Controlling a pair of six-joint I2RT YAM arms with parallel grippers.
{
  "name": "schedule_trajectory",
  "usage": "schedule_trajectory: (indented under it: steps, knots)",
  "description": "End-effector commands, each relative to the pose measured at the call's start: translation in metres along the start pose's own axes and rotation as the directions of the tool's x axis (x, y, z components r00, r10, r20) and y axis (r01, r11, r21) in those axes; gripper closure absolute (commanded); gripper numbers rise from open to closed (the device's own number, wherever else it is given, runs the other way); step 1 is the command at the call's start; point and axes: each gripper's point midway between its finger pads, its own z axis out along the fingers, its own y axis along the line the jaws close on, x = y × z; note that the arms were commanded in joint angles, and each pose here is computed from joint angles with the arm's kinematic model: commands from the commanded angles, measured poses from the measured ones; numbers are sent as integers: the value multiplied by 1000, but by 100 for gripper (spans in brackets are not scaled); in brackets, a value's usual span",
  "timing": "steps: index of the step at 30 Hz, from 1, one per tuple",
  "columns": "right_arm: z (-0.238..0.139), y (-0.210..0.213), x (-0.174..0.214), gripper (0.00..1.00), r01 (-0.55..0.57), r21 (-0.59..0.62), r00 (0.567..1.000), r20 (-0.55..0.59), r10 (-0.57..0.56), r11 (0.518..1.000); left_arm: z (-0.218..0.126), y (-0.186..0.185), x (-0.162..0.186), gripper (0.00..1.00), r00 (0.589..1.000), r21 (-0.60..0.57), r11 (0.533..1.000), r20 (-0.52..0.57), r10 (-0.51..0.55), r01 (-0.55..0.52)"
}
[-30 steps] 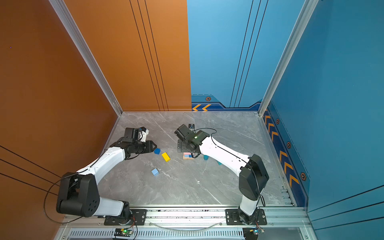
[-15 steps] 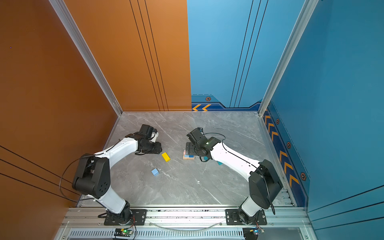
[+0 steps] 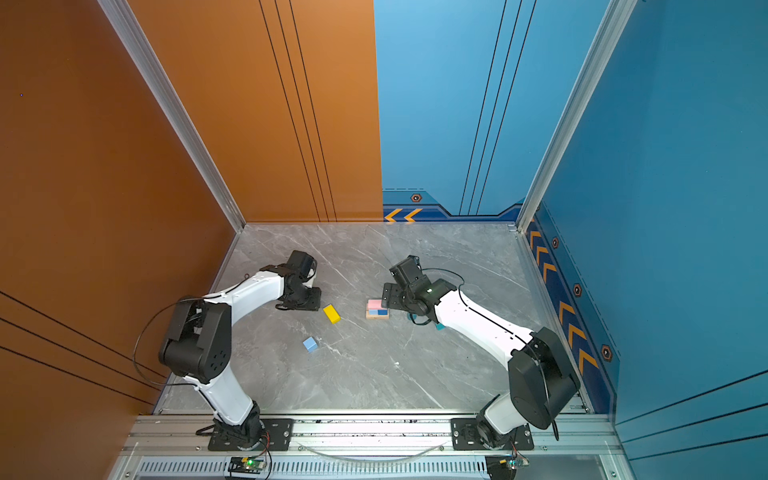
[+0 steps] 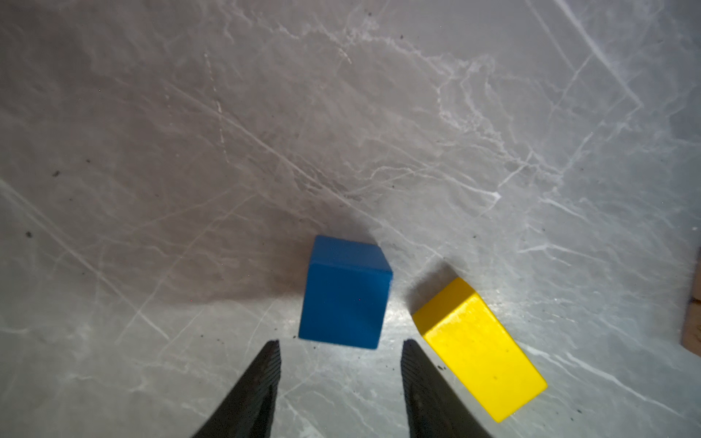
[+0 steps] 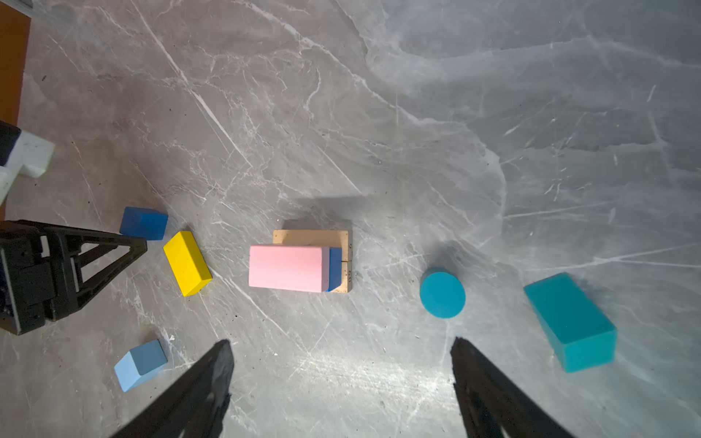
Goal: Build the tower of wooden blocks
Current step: 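Open and lift the right gripper while lowering the left gripper over the blue cube, then close the left gripper on the blue cube beside the yellow block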
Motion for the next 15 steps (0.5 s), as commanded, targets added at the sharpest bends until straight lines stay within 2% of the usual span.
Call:
schedule_trajectory:
  steps: [1, 5, 15]
  knots:
    - [-4, 1, -1, 9, -8, -28, 1000, 14, 9, 1000, 0, 6, -6, 47, 1000, -63, 998, 3, -12, 12]
    - [-3, 1, 0, 9, -13, -32, 1000, 9, 13, 999, 3, 7, -9, 50, 1000, -80, 997, 12, -19, 19]
    - [-2, -1, 2, 10, -18, -33, 1000, 5, 18, 999, 13, -3, -15, 57, 999, -29, 998, 20, -48, 48]
